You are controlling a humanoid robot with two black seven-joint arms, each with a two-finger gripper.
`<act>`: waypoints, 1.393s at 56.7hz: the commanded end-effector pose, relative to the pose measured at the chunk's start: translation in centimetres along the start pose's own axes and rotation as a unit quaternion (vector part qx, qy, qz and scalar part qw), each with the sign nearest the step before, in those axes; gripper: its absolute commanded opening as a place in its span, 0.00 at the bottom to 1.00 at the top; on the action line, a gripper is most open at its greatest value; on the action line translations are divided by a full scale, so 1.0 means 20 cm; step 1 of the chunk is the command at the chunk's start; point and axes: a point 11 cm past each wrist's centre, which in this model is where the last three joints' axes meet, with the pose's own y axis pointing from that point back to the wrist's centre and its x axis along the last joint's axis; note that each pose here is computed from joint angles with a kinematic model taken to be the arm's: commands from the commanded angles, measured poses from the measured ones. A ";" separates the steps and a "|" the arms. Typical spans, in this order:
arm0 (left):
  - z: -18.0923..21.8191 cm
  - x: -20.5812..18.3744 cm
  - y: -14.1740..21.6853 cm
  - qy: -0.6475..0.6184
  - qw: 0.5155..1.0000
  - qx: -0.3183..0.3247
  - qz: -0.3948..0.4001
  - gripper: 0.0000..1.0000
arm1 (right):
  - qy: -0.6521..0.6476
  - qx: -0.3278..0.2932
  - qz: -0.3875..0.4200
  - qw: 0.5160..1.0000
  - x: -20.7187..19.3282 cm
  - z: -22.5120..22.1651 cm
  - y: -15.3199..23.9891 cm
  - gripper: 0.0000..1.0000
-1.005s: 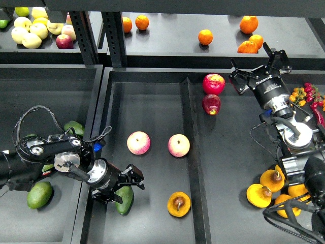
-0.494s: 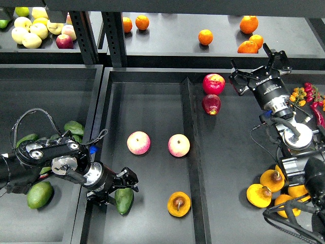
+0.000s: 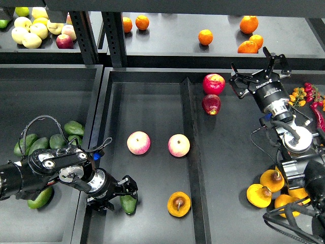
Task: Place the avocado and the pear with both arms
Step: 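Lower the left gripper and close it on the green avocado, then carry the avocado into the avocado bin and open the left gripper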
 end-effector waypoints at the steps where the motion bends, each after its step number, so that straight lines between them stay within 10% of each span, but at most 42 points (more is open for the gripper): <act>1: -0.01 0.01 -0.01 0.000 1.000 0.006 0.005 0.86 | -0.001 0.000 0.001 1.000 0.00 0.00 0.00 0.99; 23: 0.03 0.01 -0.04 -0.004 1.000 0.009 0.010 0.84 | -0.002 0.000 0.004 1.000 0.02 0.01 0.01 0.99; 48: 0.01 0.05 -0.05 -0.011 0.999 0.022 0.030 0.46 | -0.004 0.000 0.004 1.000 0.02 0.01 0.02 0.99; 79: 0.19 0.13 0.05 -0.034 0.998 -0.004 0.055 0.38 | -0.005 -0.001 0.007 1.000 0.03 0.01 0.03 0.99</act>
